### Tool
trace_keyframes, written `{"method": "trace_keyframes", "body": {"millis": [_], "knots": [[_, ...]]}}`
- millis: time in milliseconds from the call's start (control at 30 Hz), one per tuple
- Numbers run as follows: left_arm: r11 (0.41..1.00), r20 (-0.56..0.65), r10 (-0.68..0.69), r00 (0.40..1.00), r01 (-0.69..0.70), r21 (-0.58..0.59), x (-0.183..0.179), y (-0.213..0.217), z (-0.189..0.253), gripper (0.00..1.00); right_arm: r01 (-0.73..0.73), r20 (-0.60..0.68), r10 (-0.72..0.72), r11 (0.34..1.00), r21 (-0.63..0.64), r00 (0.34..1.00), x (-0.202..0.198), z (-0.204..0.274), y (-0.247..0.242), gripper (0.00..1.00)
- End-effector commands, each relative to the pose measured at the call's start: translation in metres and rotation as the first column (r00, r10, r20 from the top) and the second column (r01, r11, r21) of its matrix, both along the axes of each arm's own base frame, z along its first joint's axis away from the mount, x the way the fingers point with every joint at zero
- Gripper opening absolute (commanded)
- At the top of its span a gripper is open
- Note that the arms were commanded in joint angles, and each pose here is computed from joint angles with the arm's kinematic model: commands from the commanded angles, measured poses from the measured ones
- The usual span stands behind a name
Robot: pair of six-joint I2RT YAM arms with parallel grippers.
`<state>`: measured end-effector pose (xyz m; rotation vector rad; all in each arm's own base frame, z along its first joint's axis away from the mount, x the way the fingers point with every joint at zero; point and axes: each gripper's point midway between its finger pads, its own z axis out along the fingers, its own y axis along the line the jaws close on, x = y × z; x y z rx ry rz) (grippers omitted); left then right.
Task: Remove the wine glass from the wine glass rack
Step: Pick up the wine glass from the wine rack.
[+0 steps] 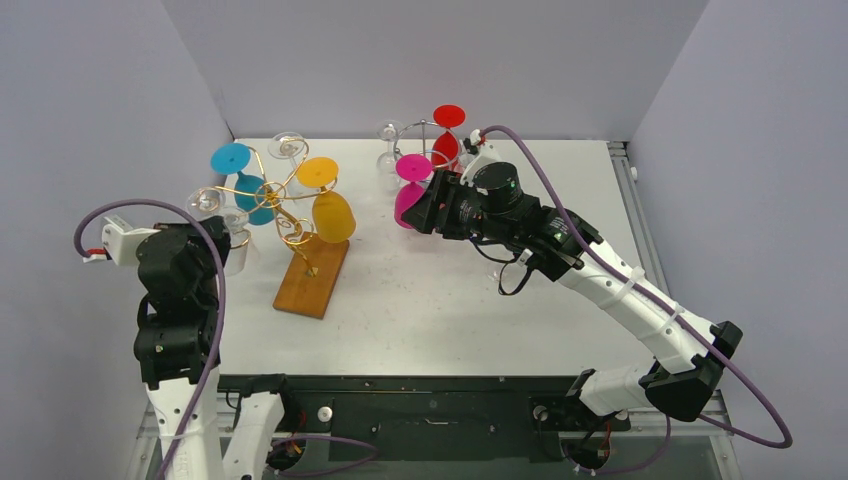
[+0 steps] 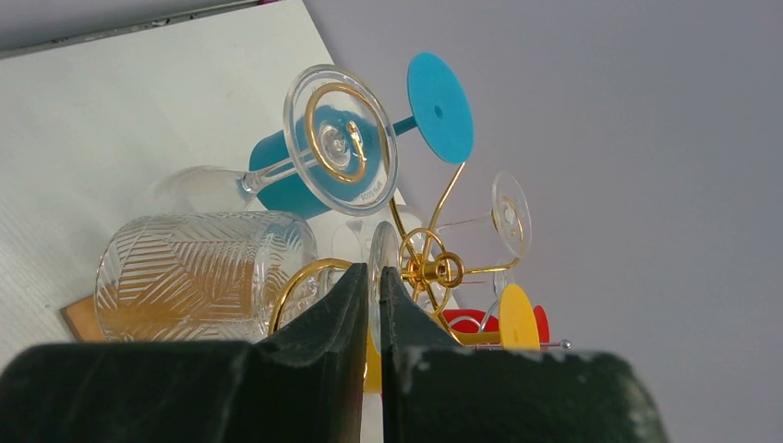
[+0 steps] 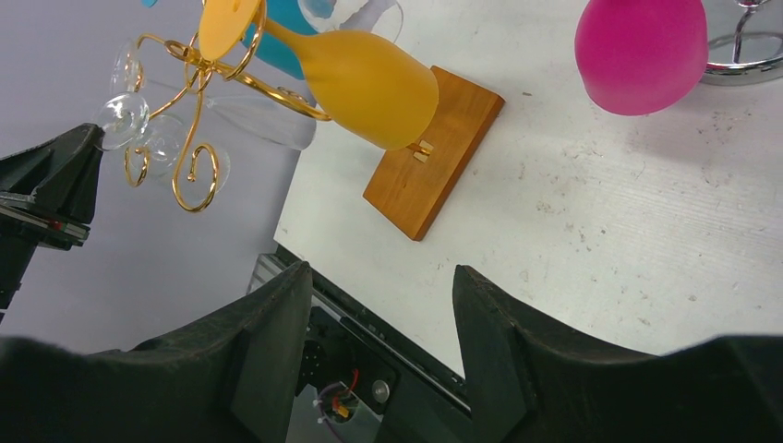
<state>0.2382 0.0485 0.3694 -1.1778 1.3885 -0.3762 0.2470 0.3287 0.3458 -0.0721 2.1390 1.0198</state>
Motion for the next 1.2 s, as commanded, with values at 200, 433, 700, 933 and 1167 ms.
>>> {"method": "trace_keyframes", "body": {"millis": [200, 433, 700, 933, 1167], "knots": [[0.997, 0.157, -0.074, 0.985, 0.074, 0.0, 0.016, -0.012, 0.041, 0.0, 0.01, 0.088, -0.014, 0.999, 0.043, 0.996, 0.0, 0.033, -0.005, 0.54], [0.995, 0.164, -0.099, 0.981, 0.101, -0.004, 0.017, -0.017, 0.044, 0.0, -0.048, 0.115, 0.04, 0.996, 0.069, 0.993, -0.007, 0.053, 0.021, 0.57], [0.992, 0.169, -0.118, 0.979, 0.123, -0.02, 0.019, -0.021, 0.043, 0.0, -0.165, 0.123, 0.145, 0.972, 0.165, 0.982, -0.019, 0.086, 0.085, 0.64], [0.99, 0.172, -0.13, 0.976, 0.137, -0.029, 0.019, -0.024, 0.042, 0.0, -0.241, 0.1, 0.225, 0.948, 0.206, 0.969, -0.018, 0.086, 0.147, 0.65], [0.988, 0.17, -0.141, 0.975, 0.15, -0.04, 0.019, -0.027, 0.038, 0.0, -0.308, 0.09, 0.294, 0.909, 0.282, 0.951, -0.018, 0.092, 0.183, 0.61]]}}
